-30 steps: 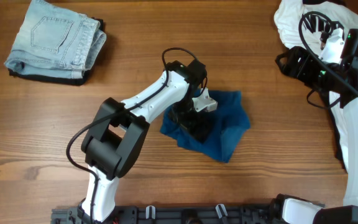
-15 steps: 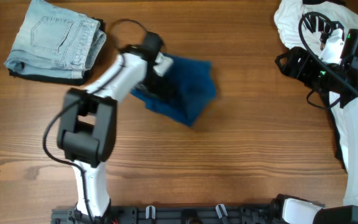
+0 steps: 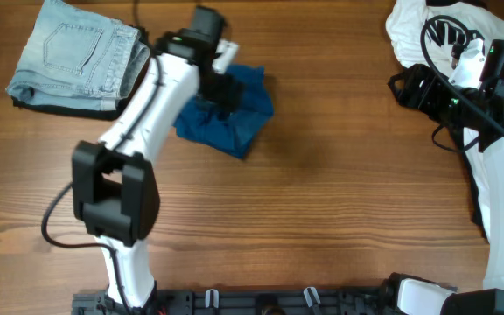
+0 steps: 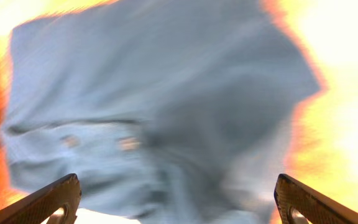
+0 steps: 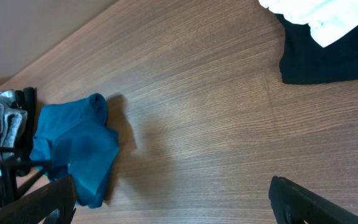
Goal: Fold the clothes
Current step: 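Carry the teal shirt left and place it on the folded jeans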
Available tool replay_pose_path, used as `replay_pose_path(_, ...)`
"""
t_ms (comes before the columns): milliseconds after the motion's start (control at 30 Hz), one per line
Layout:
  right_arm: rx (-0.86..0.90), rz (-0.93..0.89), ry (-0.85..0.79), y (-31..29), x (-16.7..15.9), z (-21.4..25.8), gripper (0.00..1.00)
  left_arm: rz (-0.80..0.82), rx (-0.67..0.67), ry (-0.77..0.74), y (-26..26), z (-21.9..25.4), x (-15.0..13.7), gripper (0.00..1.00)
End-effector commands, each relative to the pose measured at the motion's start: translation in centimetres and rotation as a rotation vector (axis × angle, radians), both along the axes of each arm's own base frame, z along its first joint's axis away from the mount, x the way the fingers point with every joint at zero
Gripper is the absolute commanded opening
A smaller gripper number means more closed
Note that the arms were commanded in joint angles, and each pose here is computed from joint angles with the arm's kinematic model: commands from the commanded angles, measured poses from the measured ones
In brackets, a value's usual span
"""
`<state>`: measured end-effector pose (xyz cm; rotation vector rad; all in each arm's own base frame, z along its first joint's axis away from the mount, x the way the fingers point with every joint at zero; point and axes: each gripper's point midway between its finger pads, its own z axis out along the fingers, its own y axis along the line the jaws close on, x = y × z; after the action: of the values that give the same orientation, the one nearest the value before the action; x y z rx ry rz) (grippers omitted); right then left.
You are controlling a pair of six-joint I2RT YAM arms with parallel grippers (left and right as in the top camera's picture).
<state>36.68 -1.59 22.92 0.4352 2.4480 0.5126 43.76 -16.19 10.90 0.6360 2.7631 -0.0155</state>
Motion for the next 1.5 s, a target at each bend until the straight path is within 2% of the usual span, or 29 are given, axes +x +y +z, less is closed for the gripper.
replay_pose_path(0, -0.031, 0.020, -0.005, -0.3, 0.2, -0.2, 1.00, -0.126, 0.037, -0.001, -4.7, -0.1, -2.2, 1.00)
replay_pose_path(133, -0.034, 0.026, 0.002, -0.3, 0.0, -0.4, 1.00, -0.202, 0.102, 0.070, -6.9, -2.3, -4.9, 1.00)
replay_pose_path(300, -0.032, 0.027, 0.006, -0.2, -0.1, -0.4, 1.00, -0.184, 0.294, 0.048, -5.2, -6.0, -3.6, 1.00)
replay_pose_path(533, -0.033, 0.032, 0.019, -0.2, -0.3, -0.6, 1.00, -0.185, 0.368, 0.152, -3.8, -10.8, -4.3, 1.00)
replay_pose_path(700, -0.034, 0.032, 0.019, -0.2, -0.3, -0.6, 1.00, -0.171, 0.382, 0.195, -2.8, -12.5, -4.4, 0.98)
replay_pose_path(733, -0.034, 0.032, 0.018, -0.2, -0.3, -0.6, 1.00, -0.166, 0.383, 0.199, -2.6, -12.8, -4.3, 0.87)
replay_pose_path(800, -0.034, 0.032, 0.016, -0.2, -0.3, -0.6, 1.00, -0.154, 0.375, 0.187, -2.4, -13.1, -3.7, 0.36)
replay_pose_path(833, -0.035, 0.032, 0.015, -0.2, -0.3, -0.6, 1.00, -0.145, 0.366, 0.171, -2.4, -13.1, -3.2, 0.18)
replay_pose_path(867, -0.034, 0.032, 0.016, -0.2, -0.3, -0.6, 1.00, -0.139, 0.357, 0.156, -2.5, -13.1, -2.8, 0.08)
replay_pose_path(900, -0.034, 0.033, 0.015, -0.2, -0.3, -0.6, 1.00, -0.132, 0.347, 0.136, -2.6, -13.1, -2.2, 0.04)
replay_pose_path(1000, -0.034, 0.032, 0.016, -0.2, -0.3, -0.6, 1.00, -0.085, 0.328, 0.088, -2.5, -12.9, -0.9, 0.04)
replay_pose_path(1100, -0.037, 0.035, 0.015, -0.2, -0.3, -0.6, 1.00, -0.005, 0.319, 0.028, -1.9, -10.7, 0.6, 0.04)
replay_pose_path(1200, -0.038, 0.035, 0.013, -0.2, -0.2, -0.5, 1.00, 0.050, 0.273, -0.044, -1.4, -6.1, 2.3, 0.04)
replay_pose_path(1367, -0.040, 0.034, -0.001, -0.3, 0.0, -0.4, 1.00, 0.139, 0.151, -0.290, 0.7, 6.5, 6.3, 0.04)
replay_pose_path(1467, -0.041, 0.035, -0.001, -0.3, 0.0, -0.3, 1.00, 0.116, 0.155, -0.478, 3.5, 14.1, 8.2, 0.04)
